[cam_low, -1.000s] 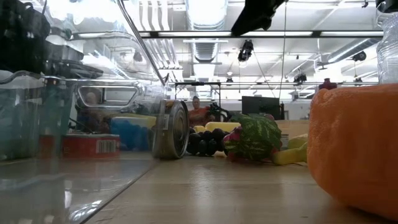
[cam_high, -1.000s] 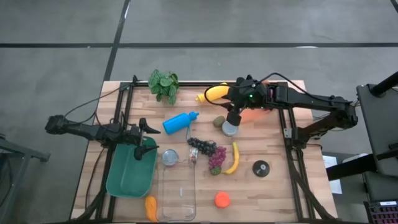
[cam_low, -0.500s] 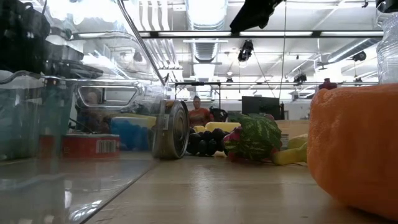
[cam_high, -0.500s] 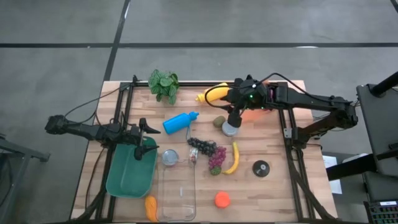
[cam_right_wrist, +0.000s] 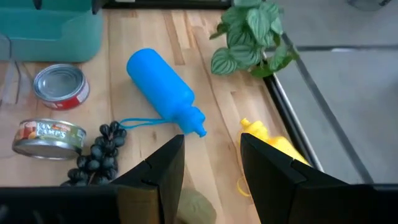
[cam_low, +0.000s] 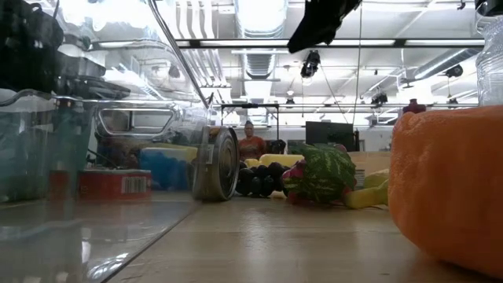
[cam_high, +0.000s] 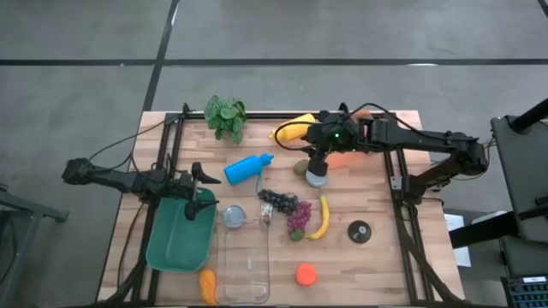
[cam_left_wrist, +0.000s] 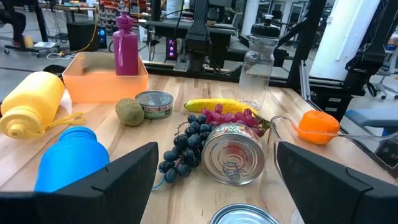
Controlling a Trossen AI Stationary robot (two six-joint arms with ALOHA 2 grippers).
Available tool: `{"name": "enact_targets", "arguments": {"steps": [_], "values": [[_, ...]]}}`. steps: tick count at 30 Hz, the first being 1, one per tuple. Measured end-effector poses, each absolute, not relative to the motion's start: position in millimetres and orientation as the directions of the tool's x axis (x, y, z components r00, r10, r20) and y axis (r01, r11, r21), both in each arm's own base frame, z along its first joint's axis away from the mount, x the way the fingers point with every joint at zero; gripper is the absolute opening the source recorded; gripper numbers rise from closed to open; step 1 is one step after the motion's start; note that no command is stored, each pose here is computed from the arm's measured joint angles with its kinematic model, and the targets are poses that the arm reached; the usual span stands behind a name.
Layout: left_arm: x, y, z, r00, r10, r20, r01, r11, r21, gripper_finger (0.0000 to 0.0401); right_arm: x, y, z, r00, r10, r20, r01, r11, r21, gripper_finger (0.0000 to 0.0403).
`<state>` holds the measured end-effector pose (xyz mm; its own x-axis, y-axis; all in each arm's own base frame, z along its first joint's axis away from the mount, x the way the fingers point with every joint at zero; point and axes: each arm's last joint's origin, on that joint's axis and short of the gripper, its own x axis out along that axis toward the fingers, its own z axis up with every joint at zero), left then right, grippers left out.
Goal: Pick & Place Food Item
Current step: Put the yellow tumbler into the orange bin
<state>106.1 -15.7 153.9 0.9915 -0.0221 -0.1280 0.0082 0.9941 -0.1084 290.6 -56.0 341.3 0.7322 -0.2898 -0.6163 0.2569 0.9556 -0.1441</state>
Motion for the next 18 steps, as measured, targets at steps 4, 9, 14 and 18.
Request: {"name": "enact_targets", "arguments": {"steps": [4,9,14,18], "values": [[106.1,-15.7,153.9,0.991,-0.022,-0.128,0.008,0.994,-0.108,0.0336,296.9,-60.6,332.9,0.676,-0.392,-0.624,0.36,0.915,-0.185,0.0153],[106.1,-15.7,154.0,0.992,-0.022,-0.128,0.008,0.994,-0.108,0.0336,306.0,-63.1,318.9,0.634,-0.398,-0.663,0.412,0.899,-0.146,0.0153],[106.1,-15.7,153.9,0.991,-0.022,-0.129,0.008,0.994,-0.108,0.0336,310.5,-73.4,310.0,0.606,-0.407,-0.684,0.468,0.877,-0.107,0.0153],[106.1,-15.7,154.0,0.992,-0.022,-0.128,0.008,0.994,-0.108,0.0336,313.1,-99.5,308.2,0.626,-0.327,-0.708,0.482,0.876,0.021,0.0153]]}}
